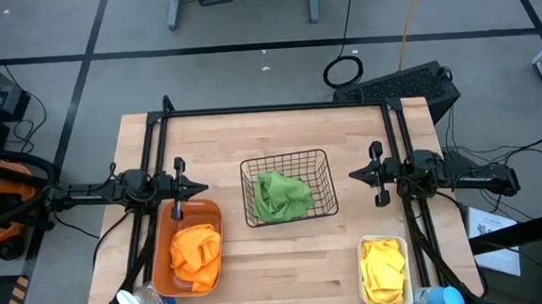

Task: Sort microfiber towel by color & place in baskets
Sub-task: Return to Home Position

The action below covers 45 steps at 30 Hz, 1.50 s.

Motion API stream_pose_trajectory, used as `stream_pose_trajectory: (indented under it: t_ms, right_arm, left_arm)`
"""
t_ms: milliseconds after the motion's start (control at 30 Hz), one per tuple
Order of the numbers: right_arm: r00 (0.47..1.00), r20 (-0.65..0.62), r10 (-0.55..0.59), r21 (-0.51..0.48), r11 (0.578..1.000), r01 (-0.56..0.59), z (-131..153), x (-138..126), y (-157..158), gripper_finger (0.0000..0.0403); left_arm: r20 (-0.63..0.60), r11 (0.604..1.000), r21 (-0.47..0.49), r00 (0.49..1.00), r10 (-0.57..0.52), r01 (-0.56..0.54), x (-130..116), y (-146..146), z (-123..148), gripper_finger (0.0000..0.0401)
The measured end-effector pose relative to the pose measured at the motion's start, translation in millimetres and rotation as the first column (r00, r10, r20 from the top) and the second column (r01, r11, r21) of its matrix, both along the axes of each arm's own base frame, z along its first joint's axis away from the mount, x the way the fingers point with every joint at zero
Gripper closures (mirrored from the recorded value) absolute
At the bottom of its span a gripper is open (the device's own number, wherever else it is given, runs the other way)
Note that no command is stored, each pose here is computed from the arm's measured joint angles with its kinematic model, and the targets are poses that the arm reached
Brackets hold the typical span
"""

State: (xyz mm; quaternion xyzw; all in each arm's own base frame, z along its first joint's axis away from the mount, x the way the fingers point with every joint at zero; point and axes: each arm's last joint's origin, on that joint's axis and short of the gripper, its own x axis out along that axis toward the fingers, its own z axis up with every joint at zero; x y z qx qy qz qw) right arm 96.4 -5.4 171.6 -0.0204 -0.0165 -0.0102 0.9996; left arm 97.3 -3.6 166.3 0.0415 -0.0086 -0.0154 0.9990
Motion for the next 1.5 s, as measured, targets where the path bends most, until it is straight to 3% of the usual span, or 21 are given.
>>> stream_pose_trajectory:
  t_ms: [467, 833, 1500]
  right_arm:
    - [0.997, 0.074, 0.006, -0.019, 1.000, -0.005, 6.0, -0.2, 0.2, 0.0403]
    - [0.999, 0.007, -0.048, 0.033, 0.998, 0.048, -0.6, 0.3, -1.4, 0.0403]
    - [1.000, -0.006, 0.005, 0.029, 1.000, -0.005, -1.8, 0.8, 3.7, 0.0403]
  left_arm:
    - [-0.002, 1.000, -0.023, 1.000, -0.004, 0.004, 0.1, -0.1, -0.3, 0.0397]
    - [-0.003, 1.000, -0.023, 1.000, -0.005, 0.005, 0.1, -0.1, -0.4, 0.0397]
    - [-0.003, 1.000, -0.024, 1.000, -0.005, 0.005, 0.1, -0.1, -0.4, 0.0397]
